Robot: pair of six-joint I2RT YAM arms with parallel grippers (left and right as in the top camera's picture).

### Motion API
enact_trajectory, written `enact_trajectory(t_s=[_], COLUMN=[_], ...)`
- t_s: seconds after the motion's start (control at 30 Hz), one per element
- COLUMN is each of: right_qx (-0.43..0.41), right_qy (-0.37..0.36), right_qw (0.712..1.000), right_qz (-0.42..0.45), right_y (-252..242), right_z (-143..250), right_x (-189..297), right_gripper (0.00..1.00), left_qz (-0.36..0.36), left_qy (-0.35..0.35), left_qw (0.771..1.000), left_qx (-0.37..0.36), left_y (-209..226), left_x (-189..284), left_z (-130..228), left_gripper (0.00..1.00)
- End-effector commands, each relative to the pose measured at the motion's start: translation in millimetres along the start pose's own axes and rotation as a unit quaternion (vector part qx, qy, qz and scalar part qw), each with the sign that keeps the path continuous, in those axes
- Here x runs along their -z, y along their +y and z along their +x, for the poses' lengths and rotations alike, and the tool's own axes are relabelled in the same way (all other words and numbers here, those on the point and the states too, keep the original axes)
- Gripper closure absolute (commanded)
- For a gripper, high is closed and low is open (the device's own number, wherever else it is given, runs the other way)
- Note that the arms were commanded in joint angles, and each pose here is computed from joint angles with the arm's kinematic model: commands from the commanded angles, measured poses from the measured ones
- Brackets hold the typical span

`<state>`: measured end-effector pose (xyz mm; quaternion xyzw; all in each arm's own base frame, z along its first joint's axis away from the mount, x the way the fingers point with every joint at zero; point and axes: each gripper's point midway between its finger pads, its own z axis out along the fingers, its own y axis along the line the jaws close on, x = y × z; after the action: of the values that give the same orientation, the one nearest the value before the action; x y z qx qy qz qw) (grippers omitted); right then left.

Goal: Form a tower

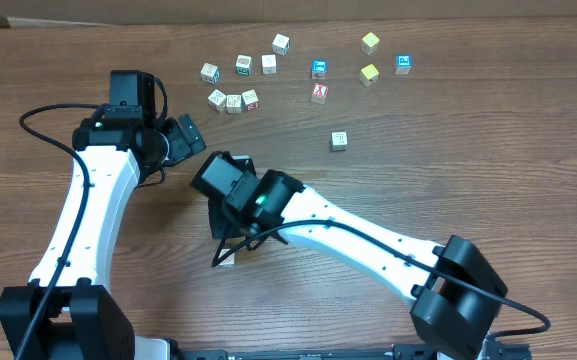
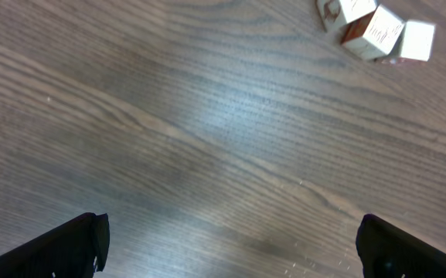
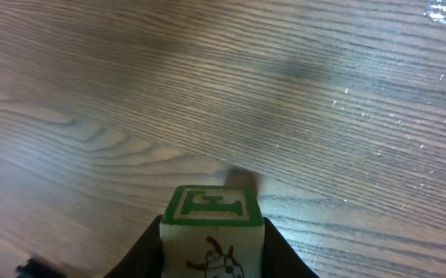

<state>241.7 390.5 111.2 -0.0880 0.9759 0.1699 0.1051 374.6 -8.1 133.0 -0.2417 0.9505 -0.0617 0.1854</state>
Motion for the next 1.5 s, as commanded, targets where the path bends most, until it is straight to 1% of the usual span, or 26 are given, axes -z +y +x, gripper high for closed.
enact_trajectory(t_s=[0.0,0.2,0.3,0.37,0.47,0.6,0.8,0.83,0.87,1.0,1.03,1.07,1.23,1.33,1.47], right_qx=[0.006,0.048,0.088,0.120,0.193,0.312,0.444,0.455,0.465,0.467,0.478,0.508,0.589,0.622,0.649], right_qy=[-0.008,-0.030,-0.020,-0.013,0.001,0.017,0.061,0.069,0.076,0.078,0.080,0.089,0.111,0.113,0.101], right_qw=[0.999,0.995,0.992,0.990,0.979,0.947,0.891,0.885,0.879,0.878,0.872,0.856,0.801,0.774,0.754], right_qz=[0.036,0.078,0.083,0.078,0.069,0.074,0.077,0.074,0.070,0.066,0.058,0.039,-0.013,-0.018,-0.023], right_y=[-2,-2,-1,3,7,4,-7,-8,-8,-8,-7,-3,5,4,6], right_z=[11,21,28,32,37,41,53,56,58,59,60,65,79,80,73], right_x=[-17,-34,-42,-44,-44,-44,-42,-41,-41,-41,-41,-41,-40,-40,-41], right_gripper=[0.84,0.84,0.84,0.86,0.87,0.87,0.88,0.91,0.96,0.96,0.96,0.96,0.95,0.95,0.95], left_qz=[0.001,-0.021,-0.026,-0.026,-0.026,-0.026,-0.026,-0.026,-0.026,-0.026,-0.026,-0.026,-0.026,-0.026,-0.026], left_qy=[-0.012,-0.024,-0.027,-0.027,-0.027,-0.027,-0.027,-0.027,-0.027,-0.027,-0.027,-0.027,-0.027,-0.027,-0.027], left_qw=[1.000,0.999,0.999,0.999,0.999,0.999,0.999,0.999,0.999,0.999,0.999,0.999,0.999,0.999,0.999], left_qx=[0.006,0.030,0.035,0.035,0.035,0.035,0.035,0.035,0.035,0.035,0.035,0.035,0.035,0.035,0.035], left_y=[6,29,34,34,34,34,34,34,34,34,34,34,34,34,34], left_x=[4,5,5,5,5,5,5,5,5,5,5,5,5,5,5], left_z=[-11,-22,-24,-25,-25,-25,-25,-25,-25,-25,-25,-25,-25,-25,-25], left_gripper=[0.00,0.00,0.01,0.01,0.00,0.00,0.01,0.00,0.00,0.00,0.01,0.00,0.01,0.01,0.00])
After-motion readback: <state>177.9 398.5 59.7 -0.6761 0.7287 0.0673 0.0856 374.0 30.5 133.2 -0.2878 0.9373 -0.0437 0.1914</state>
